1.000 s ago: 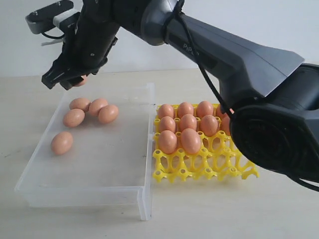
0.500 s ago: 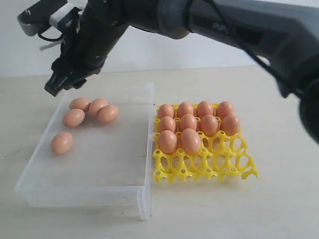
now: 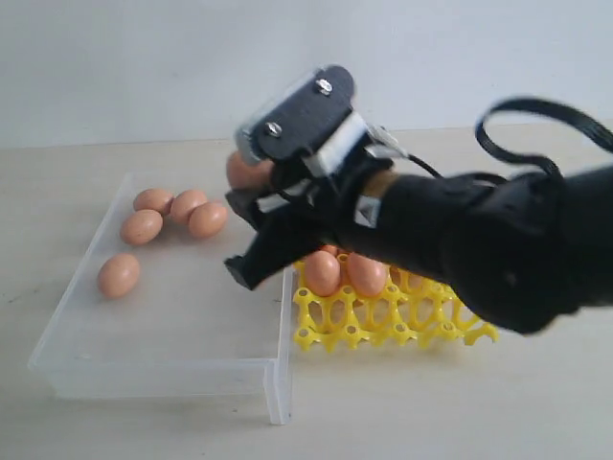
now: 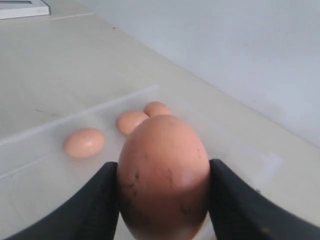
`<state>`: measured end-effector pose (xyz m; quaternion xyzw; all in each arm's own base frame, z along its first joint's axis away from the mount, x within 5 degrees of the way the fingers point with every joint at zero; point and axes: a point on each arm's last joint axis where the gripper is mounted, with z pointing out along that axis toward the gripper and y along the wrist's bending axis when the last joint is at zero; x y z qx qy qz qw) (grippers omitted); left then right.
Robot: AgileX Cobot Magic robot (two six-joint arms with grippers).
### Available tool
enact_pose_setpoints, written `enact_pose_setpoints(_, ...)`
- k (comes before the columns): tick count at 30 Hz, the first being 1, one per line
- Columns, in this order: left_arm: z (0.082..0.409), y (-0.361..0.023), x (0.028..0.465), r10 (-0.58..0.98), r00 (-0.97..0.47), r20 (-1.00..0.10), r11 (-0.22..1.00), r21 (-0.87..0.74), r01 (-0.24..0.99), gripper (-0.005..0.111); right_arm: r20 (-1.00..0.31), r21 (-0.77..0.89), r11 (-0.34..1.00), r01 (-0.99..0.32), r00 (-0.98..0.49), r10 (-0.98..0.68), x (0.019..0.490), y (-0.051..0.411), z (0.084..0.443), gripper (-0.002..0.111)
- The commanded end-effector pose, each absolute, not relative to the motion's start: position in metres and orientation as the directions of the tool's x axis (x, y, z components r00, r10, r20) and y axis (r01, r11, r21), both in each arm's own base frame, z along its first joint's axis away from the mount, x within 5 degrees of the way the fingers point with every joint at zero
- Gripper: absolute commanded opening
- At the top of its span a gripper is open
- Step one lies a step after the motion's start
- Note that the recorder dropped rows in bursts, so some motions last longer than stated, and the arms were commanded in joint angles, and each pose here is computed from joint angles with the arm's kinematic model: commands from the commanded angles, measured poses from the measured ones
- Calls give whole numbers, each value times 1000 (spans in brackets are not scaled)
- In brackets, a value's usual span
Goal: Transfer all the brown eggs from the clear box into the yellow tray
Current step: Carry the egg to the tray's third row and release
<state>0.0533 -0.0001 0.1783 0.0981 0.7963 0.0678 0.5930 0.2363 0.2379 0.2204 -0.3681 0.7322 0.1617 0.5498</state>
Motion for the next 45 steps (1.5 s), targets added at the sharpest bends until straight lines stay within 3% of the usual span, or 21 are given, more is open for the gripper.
enact_pose_setpoints(1,180,0,53,232,-263,-937,973,220,73,0,-941,-156,781,-605,-150,-304,219,203,200,0)
enact_pose_setpoints(5,180,0,53,232,-263,-937,973,220,73,0,-926,-186,799,-572,-168,-337,209,180,178,0)
enact_pose_setpoints(14,180,0,53,232,-263,-937,973,220,73,0,-942,-40,923,-382,-295,-162,217,133,158,0)
enact_pose_setpoints(30,180,0,53,232,-263,-937,973,220,73,0,-913,44,921,-387,-389,-120,246,134,112,0)
enact_pose_setpoints(45,180,0,53,232,-263,-937,973,220,73,0,-914,-11,929,-369,-373,-159,248,131,109,0)
